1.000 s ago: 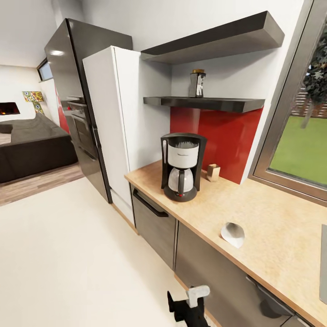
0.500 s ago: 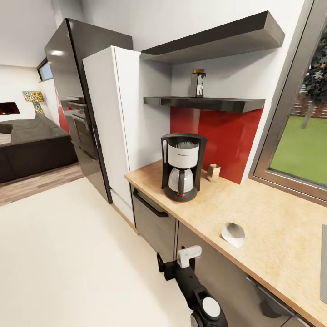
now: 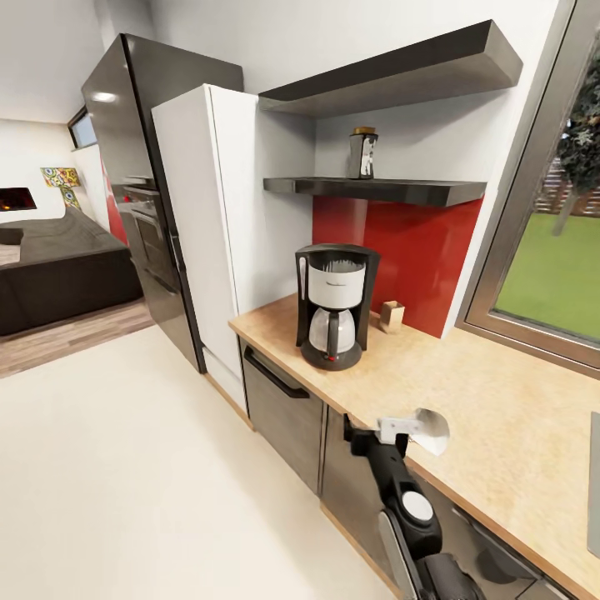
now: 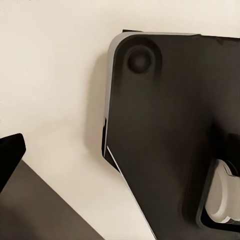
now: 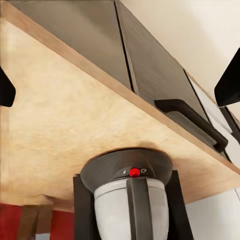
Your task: Set up a coffee station on the kitchen countertop: keep the coffee maker on the countertop, move the bottle of coffee from the kitchen shelf to the counter next to the coffee maker, place a paper coffee filter on top of the coffee maker, put the saucer next to the coffee maker with the coffee cup on the saucer, and place the electric kettle next to the coffee maker.
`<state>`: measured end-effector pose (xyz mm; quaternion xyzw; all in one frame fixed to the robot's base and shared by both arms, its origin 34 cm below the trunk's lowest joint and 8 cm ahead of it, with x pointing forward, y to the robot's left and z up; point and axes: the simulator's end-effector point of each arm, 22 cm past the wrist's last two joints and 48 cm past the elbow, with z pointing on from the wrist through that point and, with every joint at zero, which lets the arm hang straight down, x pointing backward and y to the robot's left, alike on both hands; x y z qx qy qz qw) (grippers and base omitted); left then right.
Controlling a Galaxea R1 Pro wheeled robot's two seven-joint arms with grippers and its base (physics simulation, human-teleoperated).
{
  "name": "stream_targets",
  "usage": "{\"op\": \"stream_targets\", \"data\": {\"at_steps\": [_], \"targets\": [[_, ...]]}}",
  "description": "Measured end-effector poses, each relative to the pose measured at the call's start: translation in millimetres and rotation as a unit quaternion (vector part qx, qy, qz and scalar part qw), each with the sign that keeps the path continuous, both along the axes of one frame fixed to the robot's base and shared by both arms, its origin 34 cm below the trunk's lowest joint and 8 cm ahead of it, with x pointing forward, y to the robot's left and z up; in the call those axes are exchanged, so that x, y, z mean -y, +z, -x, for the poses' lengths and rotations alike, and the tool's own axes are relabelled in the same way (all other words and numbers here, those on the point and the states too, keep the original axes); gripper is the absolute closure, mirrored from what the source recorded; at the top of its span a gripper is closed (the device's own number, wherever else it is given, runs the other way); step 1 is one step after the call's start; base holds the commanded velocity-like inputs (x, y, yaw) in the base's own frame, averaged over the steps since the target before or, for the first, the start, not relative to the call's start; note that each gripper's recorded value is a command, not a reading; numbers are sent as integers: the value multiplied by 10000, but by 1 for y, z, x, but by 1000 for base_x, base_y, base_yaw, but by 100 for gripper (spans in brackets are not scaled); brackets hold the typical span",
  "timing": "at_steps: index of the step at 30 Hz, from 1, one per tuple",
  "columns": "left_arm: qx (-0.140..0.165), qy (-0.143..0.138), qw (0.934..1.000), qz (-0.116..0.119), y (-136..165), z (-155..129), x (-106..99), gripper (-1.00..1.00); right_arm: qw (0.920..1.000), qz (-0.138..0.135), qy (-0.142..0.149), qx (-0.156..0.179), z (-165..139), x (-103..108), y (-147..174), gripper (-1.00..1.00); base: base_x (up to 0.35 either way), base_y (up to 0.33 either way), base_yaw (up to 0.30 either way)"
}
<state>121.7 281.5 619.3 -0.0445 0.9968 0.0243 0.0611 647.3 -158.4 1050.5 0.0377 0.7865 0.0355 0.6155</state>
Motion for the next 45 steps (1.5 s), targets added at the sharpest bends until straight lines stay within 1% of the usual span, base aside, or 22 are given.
{"op": "stream_targets", "data": {"at_steps": [3, 7, 11, 20, 39, 45], "targets": [[0, 0, 10000, 0, 0, 0, 0, -100, 9999, -22, -114, -15, -1, 11, -1, -100, 0, 0, 0], [0, 1, 10000, 0, 0, 0, 0, -100, 9999, -21, -140, -28, -1, 13, -2, -100, 0, 0, -7], [0, 0, 10000, 0, 0, 0, 0, -100, 9999, 10, -159, -42, -1, 16, -3, -100, 0, 0, -158], [0, -1, 10000, 0, 0, 0, 0, -100, 9998, 23, -192, -40, -1, 20, -4, -100, 0, 0, -252], [7, -4, 10000, -2, 0, 0, 0, -100, 9998, 35, -190, -64, -1, 20, -5, -100, 0, 0, -267], [6, -18, 10000, -41, 0, 0, -8, -100, 9998, 37, -189, -69, -1, 20, -6, -100, 0, 0, -267]]}}
